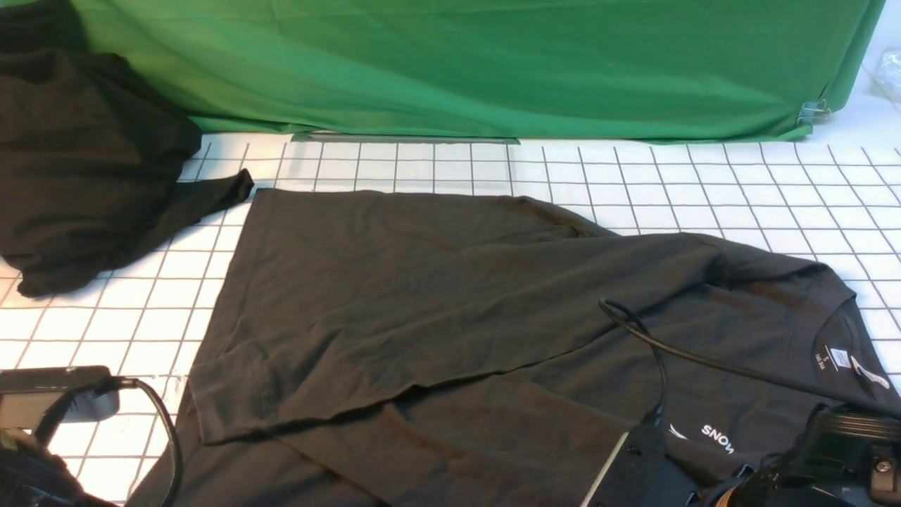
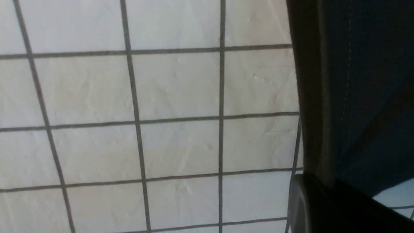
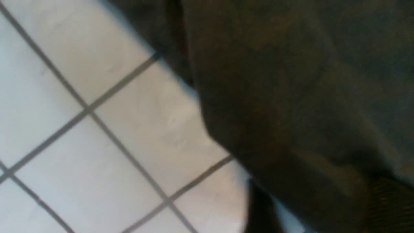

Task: Fold a long-sleeved shirt over a white checkered tablecloth.
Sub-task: 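Grasp the near edge of the shirt at its hem and shoulder corners, then fold the black garment in half by bringing its near edge over to the far edge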

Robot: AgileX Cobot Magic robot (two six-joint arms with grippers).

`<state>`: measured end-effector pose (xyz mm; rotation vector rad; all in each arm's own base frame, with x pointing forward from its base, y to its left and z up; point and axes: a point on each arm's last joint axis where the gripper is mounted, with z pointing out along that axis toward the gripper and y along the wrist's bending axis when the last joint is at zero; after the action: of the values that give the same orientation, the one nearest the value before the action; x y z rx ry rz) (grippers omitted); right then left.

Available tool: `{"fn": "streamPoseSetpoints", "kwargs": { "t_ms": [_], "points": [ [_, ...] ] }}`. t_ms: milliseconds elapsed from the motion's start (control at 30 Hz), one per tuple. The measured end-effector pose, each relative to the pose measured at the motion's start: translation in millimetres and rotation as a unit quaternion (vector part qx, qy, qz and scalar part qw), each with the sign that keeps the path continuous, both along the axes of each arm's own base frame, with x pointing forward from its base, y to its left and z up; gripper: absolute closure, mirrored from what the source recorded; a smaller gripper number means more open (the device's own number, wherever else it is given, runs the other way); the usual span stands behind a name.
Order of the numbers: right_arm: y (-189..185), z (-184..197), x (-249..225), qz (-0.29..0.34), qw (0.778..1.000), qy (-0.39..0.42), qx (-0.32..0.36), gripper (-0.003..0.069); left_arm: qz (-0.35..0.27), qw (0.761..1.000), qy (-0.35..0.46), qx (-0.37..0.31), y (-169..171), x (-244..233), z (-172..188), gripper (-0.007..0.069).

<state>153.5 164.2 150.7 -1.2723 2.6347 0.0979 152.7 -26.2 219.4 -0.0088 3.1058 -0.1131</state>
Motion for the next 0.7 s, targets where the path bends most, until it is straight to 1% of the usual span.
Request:
{"fn": "streamPoseSetpoints", "kwargs": {
  "t_ms": [33,67,133,167,300,433,533,633,667,700],
  "points": [
    [-0.2,-0.1,0.5,0.003,1.0,-0.001,-0.004,0.0458,-0.001,1.0,0.007,-0.004,-0.7,-2.0,0.7,0.0615],
    [-0.6,0.2,0.8,0.007,1.0,-0.002,-0.008,0.0521,-0.001,1.0,0.009,-0.008,-1.2,-3.2,1.4,0.0615],
    [-1.5,0.9,0.1,0.013,1.0,-0.004,-0.015,0.0587,-0.002,1.0,0.011,-0.014,-1.8,-7.6,4.5,0.0615],
    [-1.2,2.5,-2.0,0.015,1.0,-0.004,-0.016,0.0609,-0.003,1.0,0.009,-0.017,-1.8,-11.2,7.5,0.0615],
    [-1.2,10.4,-18.7,0.027,0.999,0.012,-0.025,0.0623,-0.001,0.999,-0.022,-0.024,-0.7,-23.9,20.5,0.0615],
    [-7.4,34.5,-23.6,-0.004,1.0,0.0,0.0,0.0624,0.014,0.996,-0.086,-0.033,-0.3,-25.3,52.0,0.0615],
    [-13.6,56.5,-8.2,-0.038,0.999,-0.011,0.008,0.0627,0.028,0.991,-0.128,-0.026,0.7,-11.1,76.4,0.0615],
    [-18.2,78.3,19.2,-0.05,0.998,-0.043,0.023,0.0627,0.039,0.986,-0.161,-0.013,0.6,17.6,97.0,0.0615],
    [-18.5,79.8,21.3,-0.052,0.997,-0.045,0.025,0.0627,0.04,0.986,-0.159,-0.012,0.6,19.4,95.7,0.0615],
    [-19.8,85.3,29.8,-0.057,0.997,-0.054,0.028,0.0627,0.044,0.985,-0.164,-0.007,0.0,31.9,99.1,0.0615]
  ]
}}
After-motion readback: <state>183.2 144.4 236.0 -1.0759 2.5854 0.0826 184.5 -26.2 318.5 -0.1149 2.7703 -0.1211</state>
